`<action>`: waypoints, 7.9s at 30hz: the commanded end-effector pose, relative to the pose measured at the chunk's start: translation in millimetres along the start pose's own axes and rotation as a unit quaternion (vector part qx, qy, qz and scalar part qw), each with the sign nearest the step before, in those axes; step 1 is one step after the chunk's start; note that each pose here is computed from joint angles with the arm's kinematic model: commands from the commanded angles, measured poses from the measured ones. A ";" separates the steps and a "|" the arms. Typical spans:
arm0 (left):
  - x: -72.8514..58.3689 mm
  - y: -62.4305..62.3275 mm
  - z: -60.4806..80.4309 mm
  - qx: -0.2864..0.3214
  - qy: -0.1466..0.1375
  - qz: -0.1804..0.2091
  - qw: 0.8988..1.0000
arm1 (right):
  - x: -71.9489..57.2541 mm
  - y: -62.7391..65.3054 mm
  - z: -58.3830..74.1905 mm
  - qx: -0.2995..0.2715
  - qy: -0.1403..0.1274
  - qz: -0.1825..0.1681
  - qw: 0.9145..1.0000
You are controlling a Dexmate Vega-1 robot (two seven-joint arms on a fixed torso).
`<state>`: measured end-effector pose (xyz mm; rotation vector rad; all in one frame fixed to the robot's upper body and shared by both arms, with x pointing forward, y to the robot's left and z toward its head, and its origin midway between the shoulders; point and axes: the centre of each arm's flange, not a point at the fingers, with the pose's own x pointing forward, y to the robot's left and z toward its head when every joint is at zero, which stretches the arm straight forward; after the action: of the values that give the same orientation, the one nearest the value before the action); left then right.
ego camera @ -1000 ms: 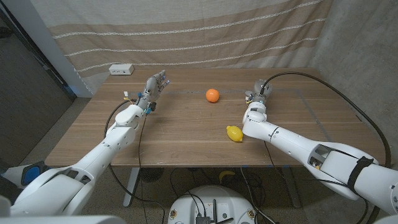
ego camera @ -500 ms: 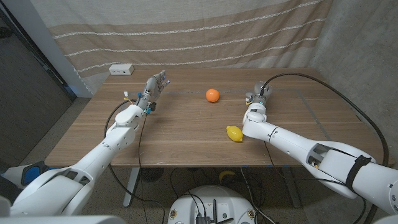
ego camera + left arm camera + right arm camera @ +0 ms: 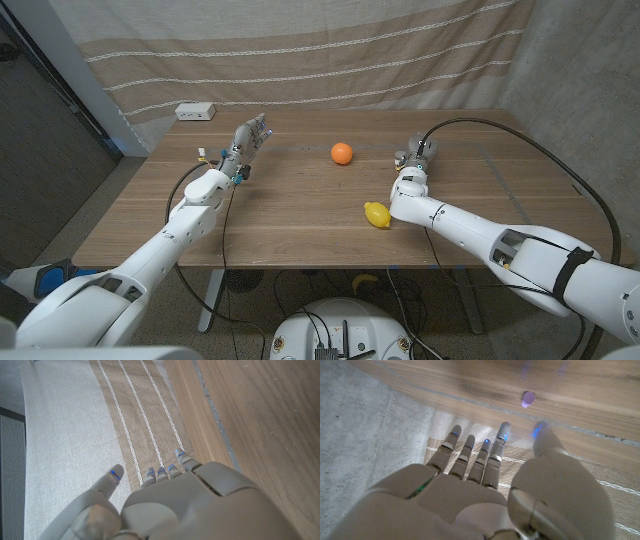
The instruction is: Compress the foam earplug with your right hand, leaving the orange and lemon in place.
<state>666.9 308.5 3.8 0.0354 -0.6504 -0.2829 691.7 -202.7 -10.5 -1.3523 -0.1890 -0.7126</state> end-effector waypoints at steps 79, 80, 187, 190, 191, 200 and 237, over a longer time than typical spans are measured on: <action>-6.2 8.3 3.3 0.002 -0.006 0.005 1.000 | 6.0 15.8 0.0 -0.014 -0.014 -0.073 0.997; -6.3 8.5 3.1 0.003 -0.006 0.005 1.000 | 5.8 15.0 -0.4 -0.013 -0.020 -0.078 0.997; -1.9 2.0 14.1 0.013 -0.017 -0.004 1.000 | 32.3 -47.1 -72.6 0.663 -0.097 0.208 0.713; -1.7 2.3 14.5 0.014 -0.018 -0.005 1.000 | 32.6 -49.5 -73.1 0.671 -0.107 0.211 0.702; -1.7 2.4 14.6 0.014 -0.018 -0.005 1.000 | 32.5 -50.7 -73.1 0.673 -0.112 0.213 0.700; -2.4 2.3 16.8 0.017 -0.020 -0.006 1.000 | 31.4 -59.4 -71.4 0.692 -0.153 0.237 0.664; -7.8 1.1 19.7 0.023 -0.020 -0.009 1.000 | 24.3 -80.8 -86.6 0.737 -0.229 0.292 0.565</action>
<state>650.5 312.3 15.4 0.0778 -0.6949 -0.2862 649.1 -286.5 44.8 0.0361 -0.4806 0.3498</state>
